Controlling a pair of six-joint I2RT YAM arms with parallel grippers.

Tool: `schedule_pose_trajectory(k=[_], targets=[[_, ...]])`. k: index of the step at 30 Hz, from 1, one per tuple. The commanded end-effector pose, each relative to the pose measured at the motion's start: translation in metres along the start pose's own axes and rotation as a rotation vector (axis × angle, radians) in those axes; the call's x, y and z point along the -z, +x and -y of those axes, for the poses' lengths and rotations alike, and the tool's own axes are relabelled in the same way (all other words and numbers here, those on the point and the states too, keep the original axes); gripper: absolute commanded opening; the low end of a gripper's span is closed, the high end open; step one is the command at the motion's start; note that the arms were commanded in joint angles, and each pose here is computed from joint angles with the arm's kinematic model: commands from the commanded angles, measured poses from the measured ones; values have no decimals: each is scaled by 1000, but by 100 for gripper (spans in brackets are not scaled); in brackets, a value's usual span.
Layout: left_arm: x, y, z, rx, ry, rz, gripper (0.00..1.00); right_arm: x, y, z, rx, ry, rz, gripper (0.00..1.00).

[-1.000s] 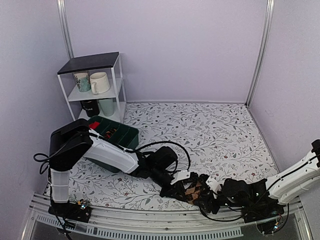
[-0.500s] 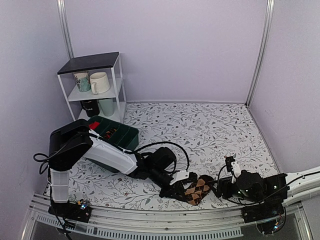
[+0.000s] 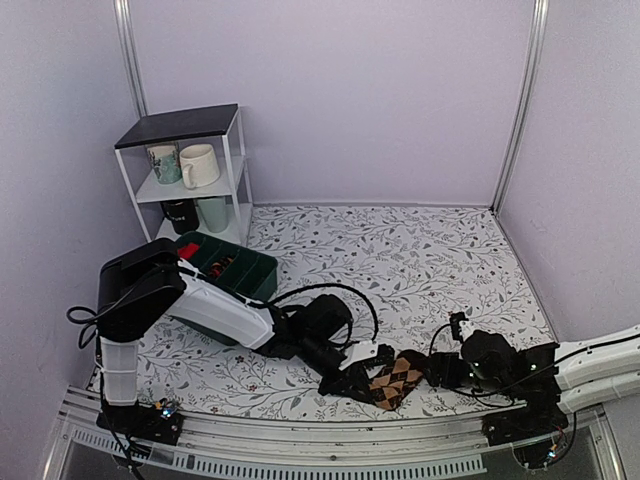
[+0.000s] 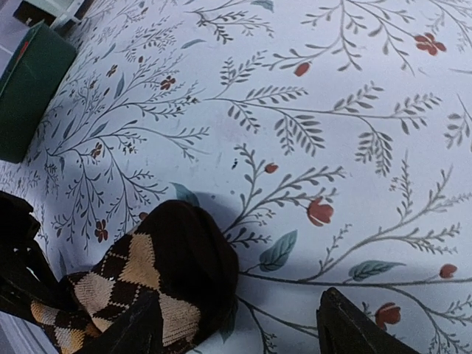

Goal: Roll the socks
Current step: Roll the sock at the center of the board.

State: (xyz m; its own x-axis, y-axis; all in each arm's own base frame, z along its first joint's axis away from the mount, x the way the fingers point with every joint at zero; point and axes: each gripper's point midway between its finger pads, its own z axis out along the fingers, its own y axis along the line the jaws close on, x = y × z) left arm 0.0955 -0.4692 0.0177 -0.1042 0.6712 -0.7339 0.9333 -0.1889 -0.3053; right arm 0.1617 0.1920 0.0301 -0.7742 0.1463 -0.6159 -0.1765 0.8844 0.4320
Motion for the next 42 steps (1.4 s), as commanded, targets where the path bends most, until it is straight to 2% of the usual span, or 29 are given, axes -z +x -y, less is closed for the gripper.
schedule_pose_trajectory(k=[1, 3, 5, 7, 12, 13, 20, 26, 31, 34, 37, 42], targets=[[-5, 108, 2, 214, -26, -305, 0, -7, 2, -31, 42, -130, -39, 71], [-5, 109, 2, 213, -27, -304, 0, -12, 4, -35, 48, -143, -51, 69], [-4, 110, 2, 214, -33, -306, 0, -17, 6, -34, 48, -125, -70, 61], [-4, 112, 2, 219, -38, -309, 0, -22, 7, -35, 49, -120, -86, 47], [2, 118, 2, 245, -77, -307, 0, -34, -11, -46, 75, -156, -67, 3], [5, 119, 1, 254, -96, -305, 0, -38, -18, -48, 94, -174, -59, 0], [40, 107, -2, 323, -278, -276, 0, -73, -85, -95, 246, -378, -33, 0], [55, 96, -2, 348, -362, -251, 0, -111, -81, -143, 356, -582, -186, 0], [51, 107, -6, 377, -382, -273, 0, -122, -77, -136, 347, -554, -185, 1], [44, 119, -8, 405, -362, -299, 0, -114, -77, -132, 352, -540, -176, 21], [41, 127, -11, 435, -348, -312, 0, -100, -81, -129, 370, -522, -156, 31], [42, 131, -10, 478, -328, -307, 0, -62, -90, -125, 391, -515, -80, 39]])
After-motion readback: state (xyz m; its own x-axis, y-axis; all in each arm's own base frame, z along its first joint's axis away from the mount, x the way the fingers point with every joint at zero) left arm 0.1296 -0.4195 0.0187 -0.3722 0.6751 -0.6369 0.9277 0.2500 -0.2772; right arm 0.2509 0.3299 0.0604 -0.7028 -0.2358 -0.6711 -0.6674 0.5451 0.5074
